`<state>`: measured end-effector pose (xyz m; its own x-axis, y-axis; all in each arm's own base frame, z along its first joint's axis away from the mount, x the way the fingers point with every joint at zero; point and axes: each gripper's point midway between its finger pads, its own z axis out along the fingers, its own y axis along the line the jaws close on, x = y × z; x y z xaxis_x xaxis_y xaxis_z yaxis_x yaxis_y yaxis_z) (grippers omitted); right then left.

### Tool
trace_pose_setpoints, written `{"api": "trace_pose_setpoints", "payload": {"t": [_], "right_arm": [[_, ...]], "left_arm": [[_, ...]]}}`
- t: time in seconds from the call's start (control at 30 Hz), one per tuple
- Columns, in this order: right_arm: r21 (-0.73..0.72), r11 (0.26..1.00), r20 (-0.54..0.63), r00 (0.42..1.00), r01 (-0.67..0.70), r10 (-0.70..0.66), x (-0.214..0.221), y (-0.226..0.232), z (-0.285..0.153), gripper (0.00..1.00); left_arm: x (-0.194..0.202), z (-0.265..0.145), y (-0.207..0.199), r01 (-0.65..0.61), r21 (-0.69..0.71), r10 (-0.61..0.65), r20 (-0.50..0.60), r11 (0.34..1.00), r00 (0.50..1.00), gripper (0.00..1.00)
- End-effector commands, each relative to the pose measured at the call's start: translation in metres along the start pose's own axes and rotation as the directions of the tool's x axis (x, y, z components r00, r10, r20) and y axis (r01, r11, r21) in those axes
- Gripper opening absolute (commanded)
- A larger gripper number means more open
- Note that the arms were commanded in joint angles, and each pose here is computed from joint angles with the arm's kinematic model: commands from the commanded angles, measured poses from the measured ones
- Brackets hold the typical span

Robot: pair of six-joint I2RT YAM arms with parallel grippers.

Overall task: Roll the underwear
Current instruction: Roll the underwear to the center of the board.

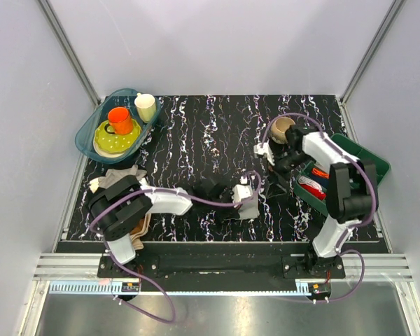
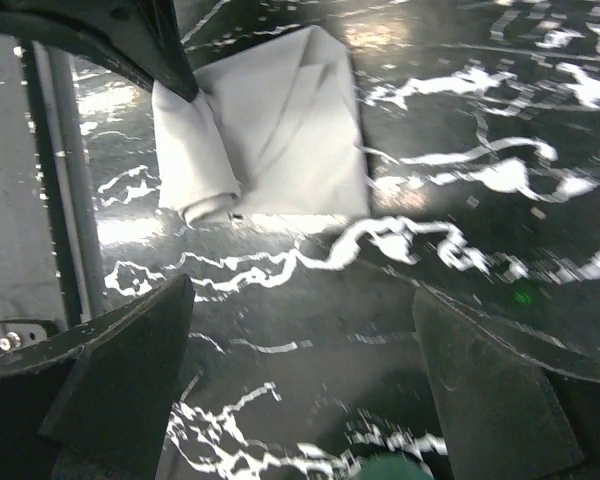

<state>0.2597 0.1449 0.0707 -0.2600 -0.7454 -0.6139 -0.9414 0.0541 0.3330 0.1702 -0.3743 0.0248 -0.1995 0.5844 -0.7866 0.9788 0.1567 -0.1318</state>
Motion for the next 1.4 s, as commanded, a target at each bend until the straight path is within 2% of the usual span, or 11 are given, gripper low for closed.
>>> {"api": "trace_pose_setpoints", "payload": {"t": [0.0,0.13,0.3,0.4,0.47,0.63,0.93,1.07,1.13,1.23,1.37], "right_arm": [[0.173,0.983,0.031,0.997,0.07,-0.076,-0.01,-0.01,-0.037,1.0],[0.341,0.925,0.041,0.98,0.169,-0.194,-0.024,-0.011,-0.057,1.0],[0.496,0.807,0.133,0.891,0.32,-0.434,-0.042,0.015,-0.055,1.0],[0.289,0.799,0.116,0.809,0.528,-0.577,-0.026,0.061,-0.016,0.99],[0.201,0.815,0.065,0.823,0.543,-0.565,-0.012,0.064,0.004,0.86],[0.161,0.724,-0.066,0.739,0.671,-0.671,-0.009,0.054,0.042,0.75],[0.163,0.674,-0.162,0.694,0.72,-0.702,-0.014,0.03,0.07,0.66],[0.098,0.679,-0.201,0.683,0.727,-0.702,0.006,0.034,0.082,0.57],[0.079,0.694,-0.205,0.693,0.715,-0.691,0.014,0.038,0.086,0.45],[0.055,0.733,-0.206,0.726,0.678,-0.656,0.02,0.042,0.086,0.28],[0.014,0.815,-0.185,0.803,0.579,-0.567,0.019,0.055,0.082,0.18]], "left_arm": [[0.0,-0.003,-0.017,0.224,0.219,-0.215,-0.062,0.95,0.975,0.0],[0.001,-0.001,-0.012,0.404,0.295,-0.381,-0.135,0.866,0.915,0.0],[0.012,0.001,0.001,0.582,0.311,-0.529,-0.242,0.751,0.813,0.01],[0.008,0.0,0.012,0.654,0.314,-0.602,-0.255,0.688,0.756,0.04],[0.012,0.003,0.017,0.702,0.305,-0.647,-0.273,0.643,0.712,0.04],[0.019,0.005,0.028,0.764,0.299,-0.702,-0.304,0.572,0.644,0.05],[0.013,0.007,0.041,0.776,0.3,-0.712,-0.313,0.554,0.629,0.06],[0.007,0.007,0.046,0.772,0.293,-0.715,-0.292,0.565,0.635,0.09],[0.001,0.006,0.053,0.766,0.275,-0.725,-0.254,0.581,0.64,0.16],[-0.021,-0.003,0.069,0.717,0.26,-0.712,-0.132,0.646,0.69,0.21],[-0.048,-0.038,0.077,0.579,0.191,-0.603,0.103,0.793,0.791,0.34]]}}
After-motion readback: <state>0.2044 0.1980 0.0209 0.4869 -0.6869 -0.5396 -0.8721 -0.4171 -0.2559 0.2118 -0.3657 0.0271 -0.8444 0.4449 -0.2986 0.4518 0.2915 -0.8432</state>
